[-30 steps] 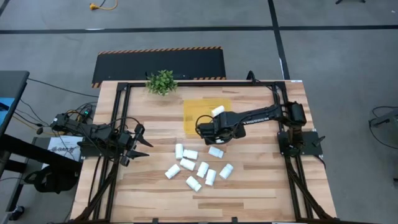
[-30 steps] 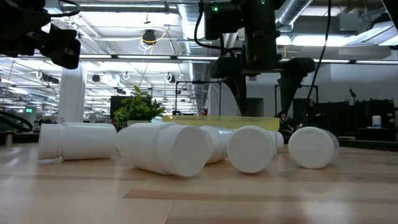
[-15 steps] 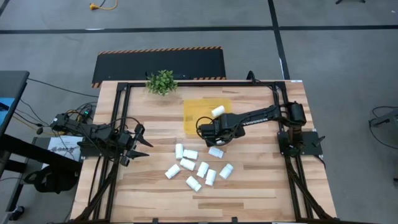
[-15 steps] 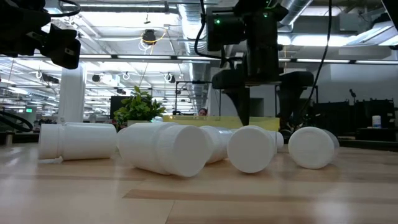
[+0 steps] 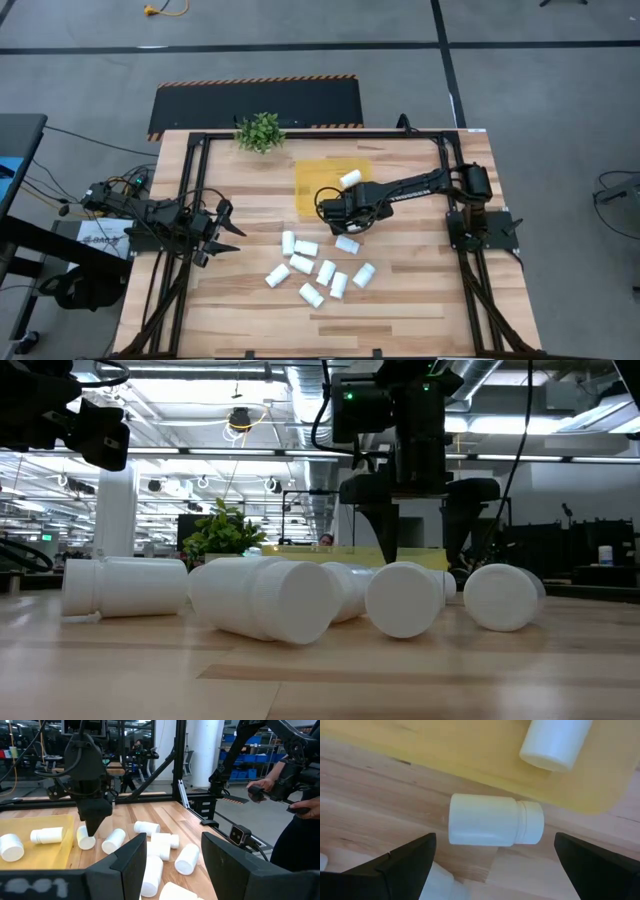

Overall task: Pick and place pill bottles into a basket
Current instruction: Put the white pill bottle into the yellow bin

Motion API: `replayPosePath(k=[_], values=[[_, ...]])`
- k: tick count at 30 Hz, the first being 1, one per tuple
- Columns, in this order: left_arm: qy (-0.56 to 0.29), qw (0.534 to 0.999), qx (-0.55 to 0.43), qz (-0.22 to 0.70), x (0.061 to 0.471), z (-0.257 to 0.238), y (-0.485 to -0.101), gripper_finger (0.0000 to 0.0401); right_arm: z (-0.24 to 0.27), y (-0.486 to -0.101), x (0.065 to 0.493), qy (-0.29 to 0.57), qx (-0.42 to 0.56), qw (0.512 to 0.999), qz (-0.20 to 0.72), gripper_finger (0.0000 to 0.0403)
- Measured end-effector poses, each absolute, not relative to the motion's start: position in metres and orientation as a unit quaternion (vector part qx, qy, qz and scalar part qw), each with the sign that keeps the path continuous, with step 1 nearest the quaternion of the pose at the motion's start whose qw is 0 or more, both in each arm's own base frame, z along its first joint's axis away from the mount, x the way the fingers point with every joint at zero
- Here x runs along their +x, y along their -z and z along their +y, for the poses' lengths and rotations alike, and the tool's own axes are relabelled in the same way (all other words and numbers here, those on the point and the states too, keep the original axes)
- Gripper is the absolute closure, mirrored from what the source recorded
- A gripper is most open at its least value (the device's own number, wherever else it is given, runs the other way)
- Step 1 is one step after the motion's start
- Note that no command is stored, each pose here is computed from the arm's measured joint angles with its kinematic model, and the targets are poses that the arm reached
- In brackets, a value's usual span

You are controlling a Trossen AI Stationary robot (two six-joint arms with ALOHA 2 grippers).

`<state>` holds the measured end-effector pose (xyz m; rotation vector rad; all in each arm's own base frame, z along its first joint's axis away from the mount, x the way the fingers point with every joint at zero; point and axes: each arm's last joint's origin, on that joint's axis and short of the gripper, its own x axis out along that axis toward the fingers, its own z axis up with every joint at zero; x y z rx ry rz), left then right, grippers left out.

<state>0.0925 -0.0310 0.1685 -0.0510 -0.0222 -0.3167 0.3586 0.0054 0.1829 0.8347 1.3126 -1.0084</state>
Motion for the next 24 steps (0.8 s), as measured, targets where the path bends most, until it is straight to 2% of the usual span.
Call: replayPosePath(k=[24], values=[[0.158,0.987,-0.025,-0.011,0.0925,-0.031,-0.1685,0.0224,0.0048,-0.1829,0.3594,0.438,0.357,0.605,0.56,0.0003]])
